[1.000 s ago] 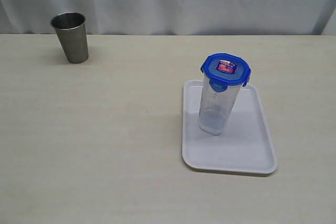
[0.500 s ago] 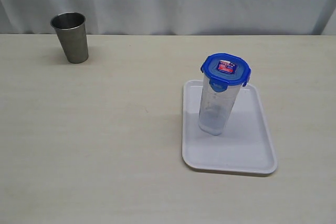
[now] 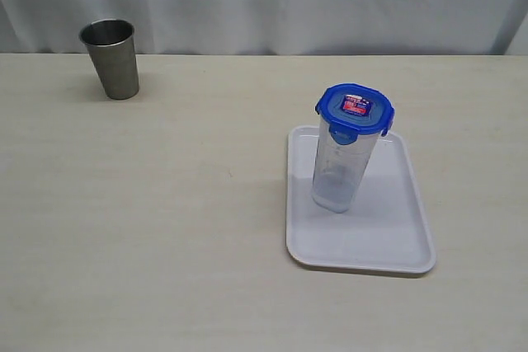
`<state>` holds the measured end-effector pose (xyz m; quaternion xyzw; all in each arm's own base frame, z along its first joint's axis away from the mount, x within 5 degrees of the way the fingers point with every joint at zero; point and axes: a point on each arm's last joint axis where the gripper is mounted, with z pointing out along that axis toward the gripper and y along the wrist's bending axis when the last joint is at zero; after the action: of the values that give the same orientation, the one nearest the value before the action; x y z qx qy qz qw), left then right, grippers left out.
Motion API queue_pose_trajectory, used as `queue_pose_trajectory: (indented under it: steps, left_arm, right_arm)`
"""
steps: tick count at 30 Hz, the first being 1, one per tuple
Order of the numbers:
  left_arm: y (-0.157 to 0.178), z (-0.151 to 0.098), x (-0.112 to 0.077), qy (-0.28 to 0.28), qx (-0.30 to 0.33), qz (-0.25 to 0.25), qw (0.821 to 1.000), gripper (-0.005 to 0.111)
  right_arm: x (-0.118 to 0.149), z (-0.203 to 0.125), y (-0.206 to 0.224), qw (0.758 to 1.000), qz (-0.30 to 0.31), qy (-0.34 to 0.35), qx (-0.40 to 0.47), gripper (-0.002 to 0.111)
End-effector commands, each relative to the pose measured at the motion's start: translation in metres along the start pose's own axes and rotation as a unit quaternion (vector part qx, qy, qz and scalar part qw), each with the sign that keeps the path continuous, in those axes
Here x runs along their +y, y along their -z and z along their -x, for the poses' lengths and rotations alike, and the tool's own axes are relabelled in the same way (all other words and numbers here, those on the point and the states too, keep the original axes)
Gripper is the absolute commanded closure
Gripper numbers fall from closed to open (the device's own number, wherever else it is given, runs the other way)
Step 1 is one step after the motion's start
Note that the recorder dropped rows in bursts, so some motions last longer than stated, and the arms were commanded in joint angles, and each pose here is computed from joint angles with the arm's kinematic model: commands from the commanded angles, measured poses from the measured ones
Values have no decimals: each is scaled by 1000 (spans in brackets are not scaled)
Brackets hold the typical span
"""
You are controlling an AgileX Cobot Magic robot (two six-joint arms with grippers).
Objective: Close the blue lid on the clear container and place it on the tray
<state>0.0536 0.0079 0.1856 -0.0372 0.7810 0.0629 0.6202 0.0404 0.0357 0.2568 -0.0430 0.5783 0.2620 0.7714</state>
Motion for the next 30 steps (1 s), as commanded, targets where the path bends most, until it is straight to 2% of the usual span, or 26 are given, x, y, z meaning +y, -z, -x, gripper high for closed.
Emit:
queue_pose_trajectory:
  steps: [1,3,4,5,6,8,10,11,14,17,20,23,27,30]
  left_arm:
    - [0,0,0,7,-2,-1,1000,107]
    - [0,0,0,7,-2,-1,1000,107]
    - [0,0,0,7,-2,-1,1000,107]
    - [0,0,0,7,-2,-1,1000,107]
    - [0,0,0,7,-2,-1,1000,107]
    - [0,0,0,7,-2,-1,1000,107]
    - [0,0,0,7,-2,-1,1000,107]
    - [0,0,0,7,-2,-1,1000,107]
    - [0,0,0,7,-2,-1,1000,107]
    - [0,0,0,7,-2,-1,1000,107]
    - [0,0,0,7,-2,-1,1000,107]
    - [0,0,0,6,-2,0,1000,107]
    - [0,0,0,6,-2,0,1000,107]
    - [0,0,0,6,-2,0,1000,107]
  right_arm:
    - [-12,9,5,966,-9,-222,-131,104]
    - [-17,14,11,950,-7,-238,-201,104]
    - [-21,18,13,940,-17,-249,-233,104]
    - [-26,16,13,941,-47,-245,-228,104]
    - [-27,16,14,947,-61,-219,-228,104]
    - [-27,15,13,966,-86,-119,-215,104]
    - [-30,8,11,979,-127,6,-157,104]
    - [-33,4,11,981,-142,39,-129,104]
    - [-44,-17,11,975,-197,100,6,104]
    - [-51,-43,18,950,-213,154,170,104]
    - [-55,-57,26,925,-223,169,259,104]
    - [-55,-56,25,924,-223,175,255,104]
    - [-55,-56,26,929,-232,142,252,104]
    - [-55,-57,26,927,-229,153,255,104]
